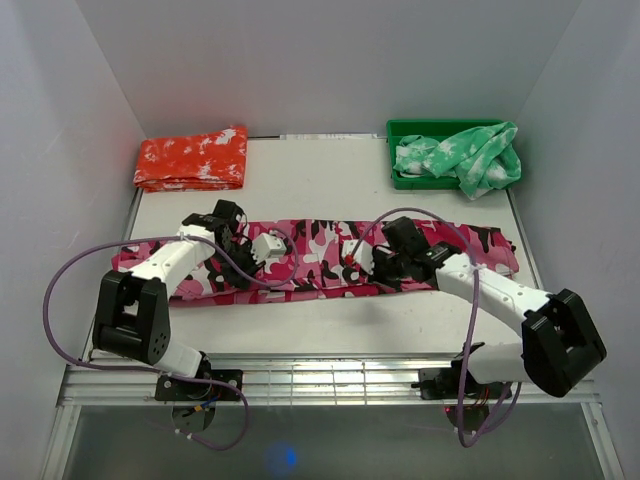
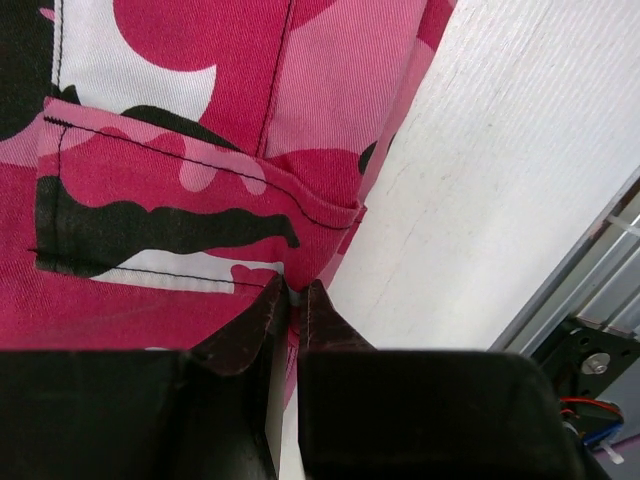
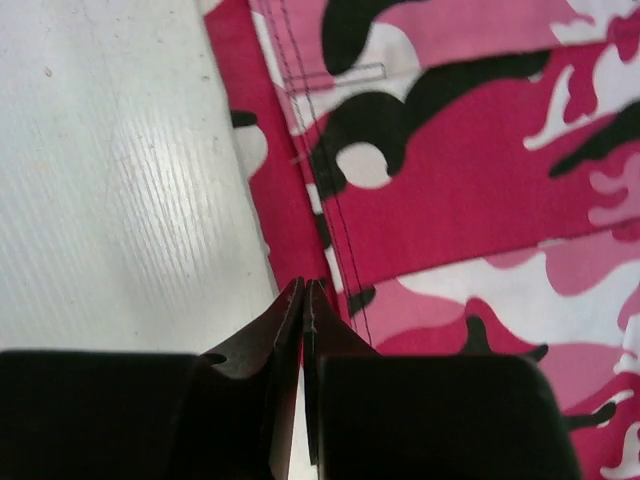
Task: Fold and stack the trousers
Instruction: Fold the trousers
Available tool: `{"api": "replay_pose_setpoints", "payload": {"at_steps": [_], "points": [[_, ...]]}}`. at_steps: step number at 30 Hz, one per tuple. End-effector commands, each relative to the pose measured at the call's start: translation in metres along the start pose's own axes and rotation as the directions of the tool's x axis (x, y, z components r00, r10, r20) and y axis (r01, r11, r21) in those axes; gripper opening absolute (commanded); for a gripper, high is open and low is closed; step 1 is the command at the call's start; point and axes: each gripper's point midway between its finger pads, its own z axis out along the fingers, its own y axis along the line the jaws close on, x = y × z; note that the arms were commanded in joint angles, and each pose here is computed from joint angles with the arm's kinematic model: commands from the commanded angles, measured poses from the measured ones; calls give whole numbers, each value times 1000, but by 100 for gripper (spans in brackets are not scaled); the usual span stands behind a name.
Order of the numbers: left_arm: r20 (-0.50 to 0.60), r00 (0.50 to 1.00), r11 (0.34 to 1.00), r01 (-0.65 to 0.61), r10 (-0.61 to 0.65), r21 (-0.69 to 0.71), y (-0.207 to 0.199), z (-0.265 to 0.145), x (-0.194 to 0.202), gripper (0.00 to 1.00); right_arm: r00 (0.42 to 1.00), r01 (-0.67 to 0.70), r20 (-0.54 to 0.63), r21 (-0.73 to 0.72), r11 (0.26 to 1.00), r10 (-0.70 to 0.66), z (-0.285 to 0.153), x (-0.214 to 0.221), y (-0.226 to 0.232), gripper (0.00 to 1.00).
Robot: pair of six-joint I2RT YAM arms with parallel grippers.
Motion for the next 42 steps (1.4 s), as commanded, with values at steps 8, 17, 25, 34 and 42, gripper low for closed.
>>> {"api": "replay_pose_setpoints", "payload": {"at_steps": [8,17,25,34,42], "points": [[50,997,996,53,-57,76,-8,-8,-23,0,965,262,-2,109,959,-263,59,-25,21,8],[29,998,996,51,-53,69,-9,-13,-19,0,964,266,-32,145,953,-264,82,-18,15,8],[17,999,997,30,-31,78,-18,-28,-17,0,963,260,-120,183,948,-241,83,11,12,8],[28,999,997,29,-31,72,-20,-39,-17,0,954,295,-115,200,934,-277,76,11,20,8],[75,997,997,-15,10,71,-26,-54,-26,0,938,321,-201,193,927,-282,87,31,24,8]]}}
